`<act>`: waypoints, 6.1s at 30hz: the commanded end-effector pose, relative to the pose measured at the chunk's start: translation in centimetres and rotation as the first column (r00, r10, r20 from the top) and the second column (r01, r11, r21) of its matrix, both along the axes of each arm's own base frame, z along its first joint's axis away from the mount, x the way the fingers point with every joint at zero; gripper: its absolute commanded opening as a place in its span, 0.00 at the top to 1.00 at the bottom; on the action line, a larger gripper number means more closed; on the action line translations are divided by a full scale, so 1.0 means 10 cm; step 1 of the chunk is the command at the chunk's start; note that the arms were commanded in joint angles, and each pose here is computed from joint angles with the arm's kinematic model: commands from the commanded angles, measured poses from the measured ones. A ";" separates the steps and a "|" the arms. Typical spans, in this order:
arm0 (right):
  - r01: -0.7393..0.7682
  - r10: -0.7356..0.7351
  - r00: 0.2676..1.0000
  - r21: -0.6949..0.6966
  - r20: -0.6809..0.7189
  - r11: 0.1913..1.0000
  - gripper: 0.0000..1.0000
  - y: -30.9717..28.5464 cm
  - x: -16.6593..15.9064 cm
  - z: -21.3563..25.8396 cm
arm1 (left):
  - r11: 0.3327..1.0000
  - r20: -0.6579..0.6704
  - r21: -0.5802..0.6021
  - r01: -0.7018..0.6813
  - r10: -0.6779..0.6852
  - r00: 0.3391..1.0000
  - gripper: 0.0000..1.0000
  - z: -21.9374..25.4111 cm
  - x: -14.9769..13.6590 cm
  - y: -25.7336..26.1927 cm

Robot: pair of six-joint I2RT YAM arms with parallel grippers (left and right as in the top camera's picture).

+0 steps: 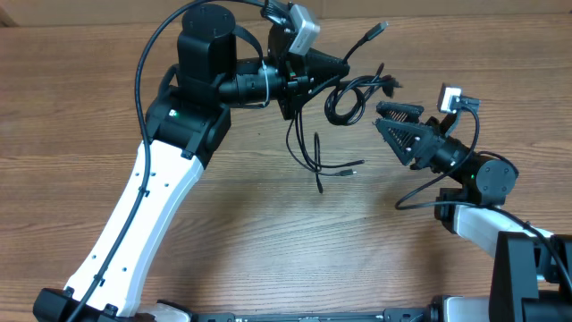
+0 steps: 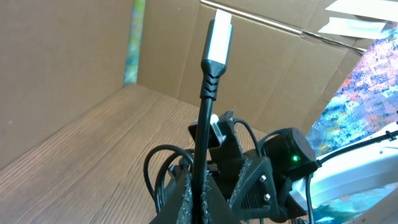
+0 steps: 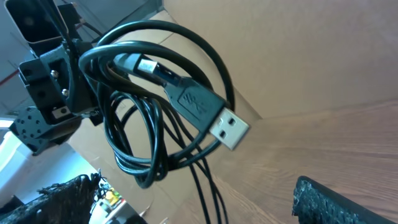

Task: Untangle cables

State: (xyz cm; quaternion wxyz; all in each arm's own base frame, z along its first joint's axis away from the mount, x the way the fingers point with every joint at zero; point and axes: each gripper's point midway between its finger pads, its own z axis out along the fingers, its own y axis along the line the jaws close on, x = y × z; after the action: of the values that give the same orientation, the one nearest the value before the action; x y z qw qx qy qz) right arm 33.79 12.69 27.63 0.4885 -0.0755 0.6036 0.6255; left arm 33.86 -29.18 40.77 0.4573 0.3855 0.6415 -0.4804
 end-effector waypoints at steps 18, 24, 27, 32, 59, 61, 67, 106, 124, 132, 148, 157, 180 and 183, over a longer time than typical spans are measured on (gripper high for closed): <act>-0.007 0.006 1.000 0.067 0.016 0.998 0.00 0.10 -0.02 0.17 | 0.993 0.088 -0.043 0.109 -0.105 0.991 0.96 0.28 -0.35 -0.30; -0.007 0.006 1.000 0.067 0.016 0.998 0.00 0.10 -0.02 0.17 | 0.994 0.032 -0.020 0.109 -0.108 0.994 0.96 0.11 -0.29 -0.34; -0.007 0.006 1.000 0.067 0.016 0.998 0.04 0.10 -0.02 0.17 | 0.994 0.007 -0.011 0.110 -0.110 0.994 0.96 0.03 -0.25 -0.37; -0.007 0.006 1.000 0.067 0.016 0.998 0.25 0.10 -0.02 0.17 | 0.994 -0.023 0.001 0.113 -0.113 0.993 0.96 -0.10 -0.17 -0.42; -0.005 0.003 1.000 0.069 0.016 0.998 0.96 0.09 -0.02 0.17 | 0.977 -0.113 0.176 -0.121 0.142 0.983 0.67 -0.64 0.29 -0.15; -0.005 0.003 1.000 0.069 0.016 0.998 0.96 0.09 -0.02 0.17 | 0.966 -0.137 0.211 -0.149 0.180 0.974 0.50 -0.73 0.32 -0.08; -0.005 0.003 1.000 0.069 0.016 0.998 0.96 0.09 -0.02 0.17 | 0.951 -0.164 0.253 -0.177 0.222 0.961 0.10 -0.85 0.38 0.08; -0.004 0.003 1.000 0.068 0.015 0.998 0.96 0.09 -0.02 0.17 | 0.942 0.206 0.336 0.003 -0.076 0.976 0.43 -0.87 0.07 -0.23; -0.004 0.003 1.000 0.068 0.015 0.998 0.96 0.09 -0.02 0.17 | 0.942 0.208 0.336 0.016 -0.091 0.974 0.43 -0.90 0.05 -0.31; -0.004 0.003 1.000 0.068 0.015 0.998 0.96 0.09 -0.02 0.17 | 0.946 0.230 0.325 0.010 -0.089 0.969 0.52 -0.87 0.08 -0.33; -0.004 0.003 1.000 0.068 0.015 0.998 0.96 0.09 -0.02 0.17 | 0.943 0.216 0.332 0.014 -0.090 0.972 0.63 -0.93 0.11 -0.34; -0.004 0.003 1.000 0.068 0.015 0.998 0.96 0.09 -0.02 0.17 | 0.943 0.217 0.331 0.013 -0.090 0.972 0.74 -0.93 0.11 -0.34; 0.000 0.000 1.000 0.063 0.004 0.998 0.96 0.09 0.00 0.14 | 0.916 0.153 0.360 -0.178 0.130 0.980 0.96 -0.98 0.41 -0.20; 0.000 0.000 1.000 0.063 0.004 0.998 0.96 0.09 0.00 0.14 | 0.911 0.150 0.358 -0.207 0.163 0.975 0.96 -0.97 0.46 -0.18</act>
State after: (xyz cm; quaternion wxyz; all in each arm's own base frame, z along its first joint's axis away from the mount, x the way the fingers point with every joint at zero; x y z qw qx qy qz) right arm 34.28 13.33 28.17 0.4826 -0.0409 0.5926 0.6436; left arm 35.93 -32.02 30.93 0.4392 0.4739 0.6936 -0.3184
